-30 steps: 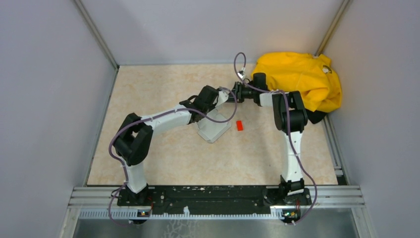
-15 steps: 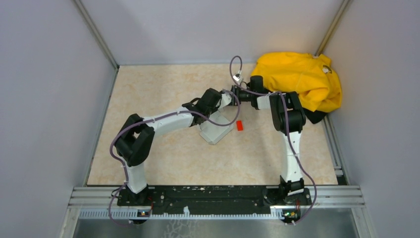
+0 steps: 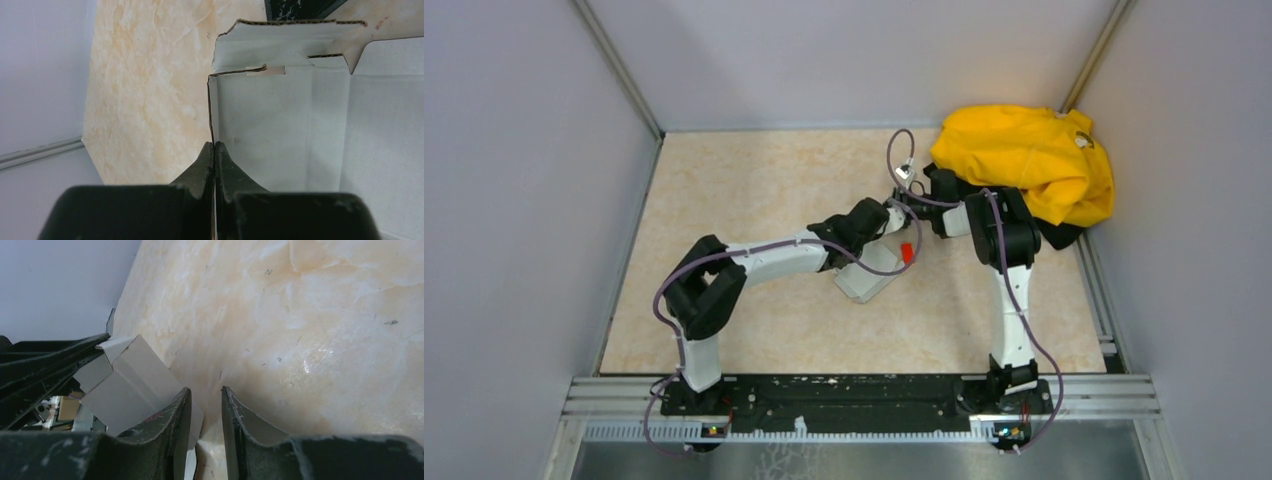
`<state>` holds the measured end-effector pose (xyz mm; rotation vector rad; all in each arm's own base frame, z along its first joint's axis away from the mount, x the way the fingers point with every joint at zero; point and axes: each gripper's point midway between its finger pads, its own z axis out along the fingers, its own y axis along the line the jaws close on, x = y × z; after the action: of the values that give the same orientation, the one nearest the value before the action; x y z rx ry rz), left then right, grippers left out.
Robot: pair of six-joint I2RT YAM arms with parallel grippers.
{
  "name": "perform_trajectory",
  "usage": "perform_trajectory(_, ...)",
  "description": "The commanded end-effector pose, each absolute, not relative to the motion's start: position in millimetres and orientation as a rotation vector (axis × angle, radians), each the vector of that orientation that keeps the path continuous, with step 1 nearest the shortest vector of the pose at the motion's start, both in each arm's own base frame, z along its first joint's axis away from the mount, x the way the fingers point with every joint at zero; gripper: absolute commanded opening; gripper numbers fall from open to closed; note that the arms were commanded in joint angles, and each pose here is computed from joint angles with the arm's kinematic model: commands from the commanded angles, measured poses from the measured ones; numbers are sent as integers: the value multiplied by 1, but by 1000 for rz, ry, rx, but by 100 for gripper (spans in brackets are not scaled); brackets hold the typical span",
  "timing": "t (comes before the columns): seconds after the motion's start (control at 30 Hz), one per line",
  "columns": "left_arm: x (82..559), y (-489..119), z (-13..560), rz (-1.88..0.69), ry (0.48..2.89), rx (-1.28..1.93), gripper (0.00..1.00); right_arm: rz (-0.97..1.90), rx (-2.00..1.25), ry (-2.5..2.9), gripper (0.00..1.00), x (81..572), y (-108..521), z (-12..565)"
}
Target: Fold the paper box
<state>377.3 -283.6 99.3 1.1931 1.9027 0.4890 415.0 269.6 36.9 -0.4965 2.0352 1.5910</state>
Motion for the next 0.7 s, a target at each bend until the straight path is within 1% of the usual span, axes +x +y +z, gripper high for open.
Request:
perform_trajectory(0.0, 368, -285, 95, 568, 1868, 1210, 0, 1594, -565, 1905, 29, 417, 271, 59)
perform_trajectory(0.37, 355, -280, 88, 601, 1858, 1189, 0, 1601, -533, 1870, 30, 414, 263, 69)
perform_trajectory(0.67, 360, -267, 74, 535, 1925, 1135, 0, 1587, -525, 1917, 30, 408, 260, 64)
